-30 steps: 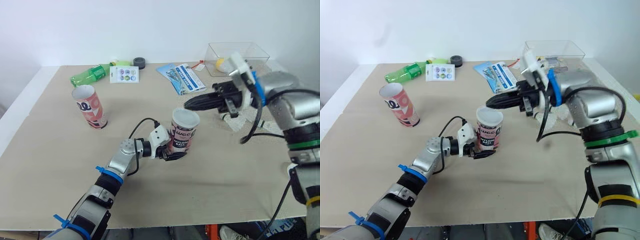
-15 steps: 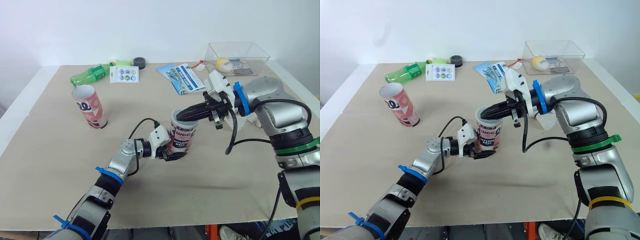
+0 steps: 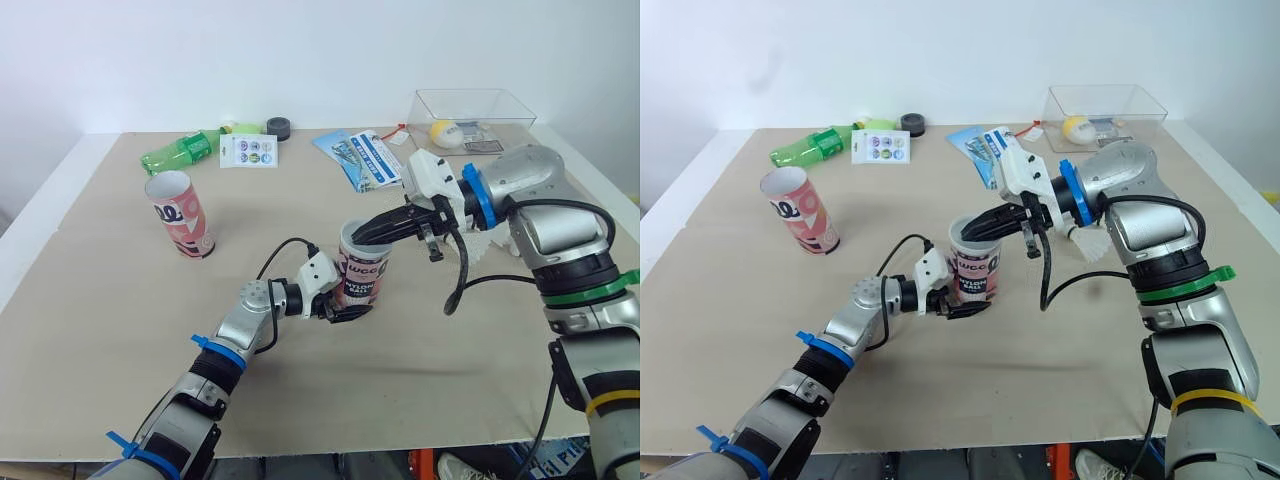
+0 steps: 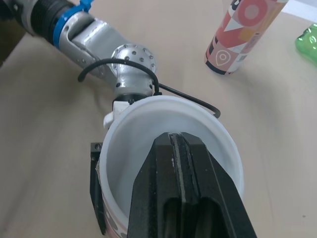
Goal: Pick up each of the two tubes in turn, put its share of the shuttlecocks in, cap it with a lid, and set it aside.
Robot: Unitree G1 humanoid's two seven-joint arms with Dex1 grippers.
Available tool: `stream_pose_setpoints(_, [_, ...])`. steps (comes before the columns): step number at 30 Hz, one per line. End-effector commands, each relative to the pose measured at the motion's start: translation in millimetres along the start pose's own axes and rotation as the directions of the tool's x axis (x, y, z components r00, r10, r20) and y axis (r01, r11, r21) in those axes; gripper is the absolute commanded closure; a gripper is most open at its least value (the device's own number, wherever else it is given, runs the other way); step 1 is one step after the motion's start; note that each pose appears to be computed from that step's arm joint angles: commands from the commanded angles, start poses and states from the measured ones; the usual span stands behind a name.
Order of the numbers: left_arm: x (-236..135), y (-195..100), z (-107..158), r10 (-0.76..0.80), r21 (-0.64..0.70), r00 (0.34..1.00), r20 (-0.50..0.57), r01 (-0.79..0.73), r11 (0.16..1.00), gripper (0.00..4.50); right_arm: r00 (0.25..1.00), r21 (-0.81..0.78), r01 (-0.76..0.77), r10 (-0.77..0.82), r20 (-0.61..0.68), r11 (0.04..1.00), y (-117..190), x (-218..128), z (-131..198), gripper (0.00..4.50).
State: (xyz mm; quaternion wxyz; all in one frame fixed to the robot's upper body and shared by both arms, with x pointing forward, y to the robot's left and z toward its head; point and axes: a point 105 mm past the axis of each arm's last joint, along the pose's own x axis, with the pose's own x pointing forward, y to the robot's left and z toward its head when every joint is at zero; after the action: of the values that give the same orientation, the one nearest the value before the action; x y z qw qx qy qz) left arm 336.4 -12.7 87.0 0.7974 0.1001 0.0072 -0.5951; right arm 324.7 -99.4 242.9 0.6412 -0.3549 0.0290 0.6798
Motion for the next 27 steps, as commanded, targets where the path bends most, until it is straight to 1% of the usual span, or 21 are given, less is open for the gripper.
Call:
stream_pose_setpoints(1, [-5,-4,-28,0.0,-0.068,0.996,-0.094,-0.006,0.998,0.79,0.994,-0.007,-0.064,0.063,-0.087,0.998,6,9,-13,4.46])
stream_pose_setpoints(7, [-4,-5,-28,0.0,-0.072,0.996,-0.091,-0.007,0.997,0.79,0.987,-0.055,-0.08,0.071,-0.143,0.995,4,10,-19,4.46])
stream_pose_setpoints(15, [-4,-5,-27,0.004,-0.071,0.996,-0.087,-0.011,0.997,0.79,0.99,-0.043,-0.087,0.082,-0.115,0.995,4,14,-19,4.46])
stream_pose_setpoints(18, [-4,-4,-26,0.006,-0.069,0.996,-0.083,-0.012,0.998,0.79,0.998,0.025,-0.059,0.059,0.016,0.998,-3,6,0,4.46])
stream_pose_setpoints(20, [-5,-4,-27,0.006,-0.069,0.996,-0.084,-0.011,0.998,0.79,0.997,0.054,-0.035,0.031,0.073,0.998,-10,-4,11,4.46])
stream_pose_setpoints(23, [-6,-4,-27,0.005,-0.068,0.996,-0.088,-0.011,0.998,0.79,0.992,0.099,-0.009,-0.003,0.123,0.995,-15,-21,19,4.46])
stream_pose_setpoints(27, [-7,-4,-28,0.004,-0.068,0.996,-0.092,-0.01,0.998,0.79,0.986,0.143,0.031,-0.053,0.156,0.989,-17,-44,22,4.46])
